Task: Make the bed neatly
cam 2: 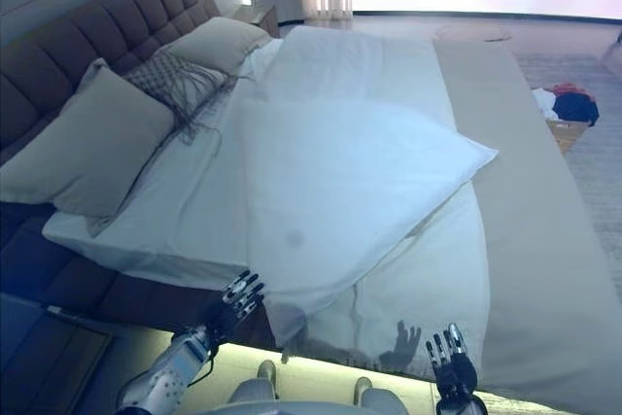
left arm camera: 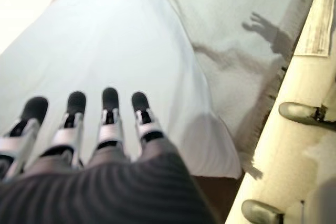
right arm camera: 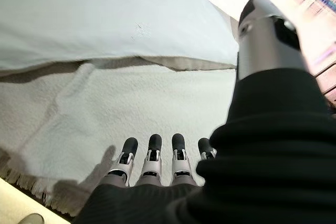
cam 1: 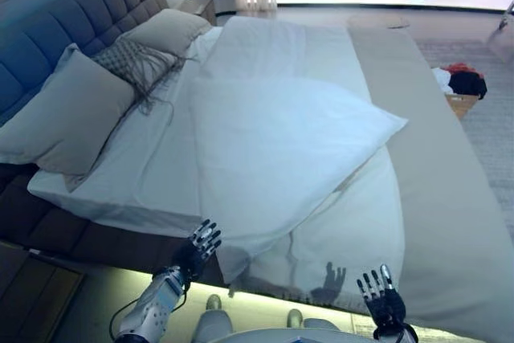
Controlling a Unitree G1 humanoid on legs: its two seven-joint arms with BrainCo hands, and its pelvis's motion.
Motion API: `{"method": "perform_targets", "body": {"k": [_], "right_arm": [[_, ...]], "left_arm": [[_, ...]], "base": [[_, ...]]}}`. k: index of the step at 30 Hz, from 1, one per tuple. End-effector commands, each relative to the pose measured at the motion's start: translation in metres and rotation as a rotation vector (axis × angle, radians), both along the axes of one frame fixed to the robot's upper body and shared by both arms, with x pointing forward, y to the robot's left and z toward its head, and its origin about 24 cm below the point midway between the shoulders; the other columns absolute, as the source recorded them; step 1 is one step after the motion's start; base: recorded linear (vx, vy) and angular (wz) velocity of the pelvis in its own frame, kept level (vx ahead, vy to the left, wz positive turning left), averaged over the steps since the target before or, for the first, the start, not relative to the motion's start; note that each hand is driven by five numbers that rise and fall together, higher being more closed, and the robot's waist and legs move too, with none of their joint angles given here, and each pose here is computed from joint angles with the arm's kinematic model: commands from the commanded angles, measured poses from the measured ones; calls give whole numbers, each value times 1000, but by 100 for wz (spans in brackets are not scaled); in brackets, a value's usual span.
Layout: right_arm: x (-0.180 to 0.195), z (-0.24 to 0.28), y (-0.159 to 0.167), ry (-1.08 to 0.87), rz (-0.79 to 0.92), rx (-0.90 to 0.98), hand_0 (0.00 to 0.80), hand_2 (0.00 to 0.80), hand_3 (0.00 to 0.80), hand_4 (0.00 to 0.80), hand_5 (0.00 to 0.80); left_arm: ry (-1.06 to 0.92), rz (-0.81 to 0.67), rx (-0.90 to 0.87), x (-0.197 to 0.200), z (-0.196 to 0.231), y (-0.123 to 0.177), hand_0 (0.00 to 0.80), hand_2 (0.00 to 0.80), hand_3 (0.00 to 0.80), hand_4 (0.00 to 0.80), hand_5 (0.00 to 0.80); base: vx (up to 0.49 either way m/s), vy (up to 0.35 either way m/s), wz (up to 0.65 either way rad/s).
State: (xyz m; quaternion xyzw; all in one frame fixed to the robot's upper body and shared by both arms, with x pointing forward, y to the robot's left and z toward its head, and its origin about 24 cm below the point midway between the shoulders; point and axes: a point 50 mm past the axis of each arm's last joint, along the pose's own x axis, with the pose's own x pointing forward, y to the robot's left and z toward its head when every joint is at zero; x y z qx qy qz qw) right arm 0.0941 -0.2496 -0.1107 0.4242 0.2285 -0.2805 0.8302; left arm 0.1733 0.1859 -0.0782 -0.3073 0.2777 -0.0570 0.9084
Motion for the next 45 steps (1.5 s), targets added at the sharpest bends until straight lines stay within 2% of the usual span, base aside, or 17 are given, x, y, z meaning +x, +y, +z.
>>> {"method": "perform_targets", "body": {"k": [1,6,10,15,21,23,30,33,36,39,45], "right_arm": [[18,13,-8,-114,-11,-14,0,0,0,0,0],[27,18,-11,-123,-50,-27,0,0,0,0,0],[33,27,-21,-173,-142,-29,0,0,0,0,0],[28,21,-29,-149,-213,-11,0,0,0,0,0],[74,33,-28,-256,-216,7,0,0,0,0,0],[86,37,-26,-265,-205,-8,0,0,0,0,0],[73,23,-41,-150,-231,-3,0,0,0,0,0],[74,19,-58,-169,-303,71,0,0,0,0,0],[109,38,-73,-272,-343,123,0,0,0,0,0],[126,57,-88,-314,-379,83,0,0,0,0,0],[121,74,-123,-284,-500,49,0,0,0,0,0]], "left_arm": [[-99,24,39,7,17,19,0,0,0,0,0],[-96,0,43,2,20,18,0,0,0,0,0],[-133,-80,113,-1,27,26,0,0,0,0,0],[-162,-106,132,5,36,33,0,0,0,0,0],[-339,-113,172,62,73,23,0,0,0,0,0],[-374,-131,136,80,84,12,0,0,0,0,0],[-303,-195,110,60,69,2,0,0,0,0,0],[-368,-239,166,70,85,8,0,0,0,0,0],[-471,-229,156,97,115,3,0,0,0,0,0],[-526,-245,146,109,129,-3,0,0,0,0,0],[-531,-241,141,109,131,-9,0,0,0,0,0]], "base": [[216,232,-11],[176,242,17],[167,266,16],[116,153,8],[-227,-211,1],[-258,-238,25],[94,59,21],[-48,-81,-1],[-356,-197,25],[-177,-85,10],[-49,-29,15]]}}
